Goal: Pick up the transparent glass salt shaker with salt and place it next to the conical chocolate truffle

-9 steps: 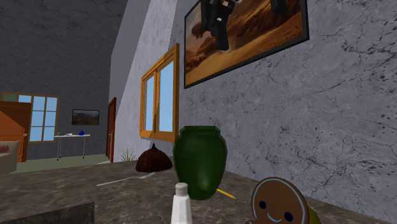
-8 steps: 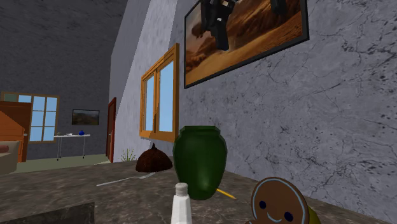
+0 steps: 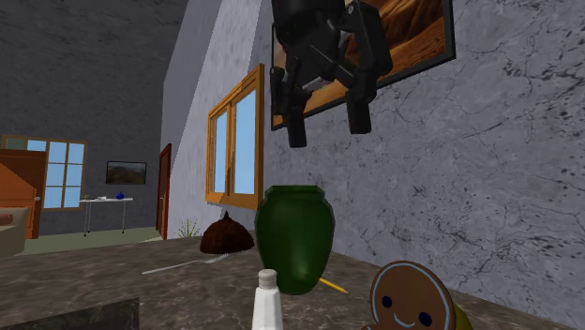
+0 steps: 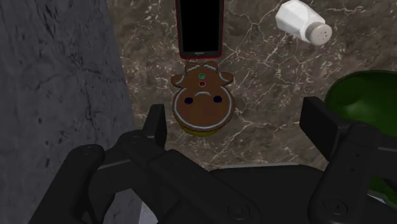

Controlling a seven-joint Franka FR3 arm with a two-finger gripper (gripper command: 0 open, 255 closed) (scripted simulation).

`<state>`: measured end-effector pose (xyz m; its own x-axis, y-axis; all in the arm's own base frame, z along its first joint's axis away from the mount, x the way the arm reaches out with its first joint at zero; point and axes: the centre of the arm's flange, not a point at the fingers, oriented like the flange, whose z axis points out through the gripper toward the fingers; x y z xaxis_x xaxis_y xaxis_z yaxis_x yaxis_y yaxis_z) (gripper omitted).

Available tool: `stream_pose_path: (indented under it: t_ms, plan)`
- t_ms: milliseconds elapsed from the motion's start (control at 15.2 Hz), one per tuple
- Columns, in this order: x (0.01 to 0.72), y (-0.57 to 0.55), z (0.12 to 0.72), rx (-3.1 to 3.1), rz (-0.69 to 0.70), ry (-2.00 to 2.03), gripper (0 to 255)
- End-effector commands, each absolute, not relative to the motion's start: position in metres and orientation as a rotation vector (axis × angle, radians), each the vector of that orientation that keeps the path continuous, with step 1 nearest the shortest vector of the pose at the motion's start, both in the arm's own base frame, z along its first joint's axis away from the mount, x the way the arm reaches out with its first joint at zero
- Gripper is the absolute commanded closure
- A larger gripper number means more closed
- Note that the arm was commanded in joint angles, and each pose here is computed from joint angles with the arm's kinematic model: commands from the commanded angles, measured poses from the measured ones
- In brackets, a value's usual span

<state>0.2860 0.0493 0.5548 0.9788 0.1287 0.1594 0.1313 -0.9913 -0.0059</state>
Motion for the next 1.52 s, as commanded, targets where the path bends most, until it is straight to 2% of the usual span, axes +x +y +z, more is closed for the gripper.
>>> stream_pose_path:
  t_ms: [0, 990, 1452]
  plan:
    - [0.281, 0.062, 0.534, -3.092, -0.264, -0.207, 0]
    - [0.251, 0.162, 0.373, -2.969, -0.351, -0.244, 0]
    - [0.259, 0.168, 0.337, -2.969, -0.351, -0.244, 0]
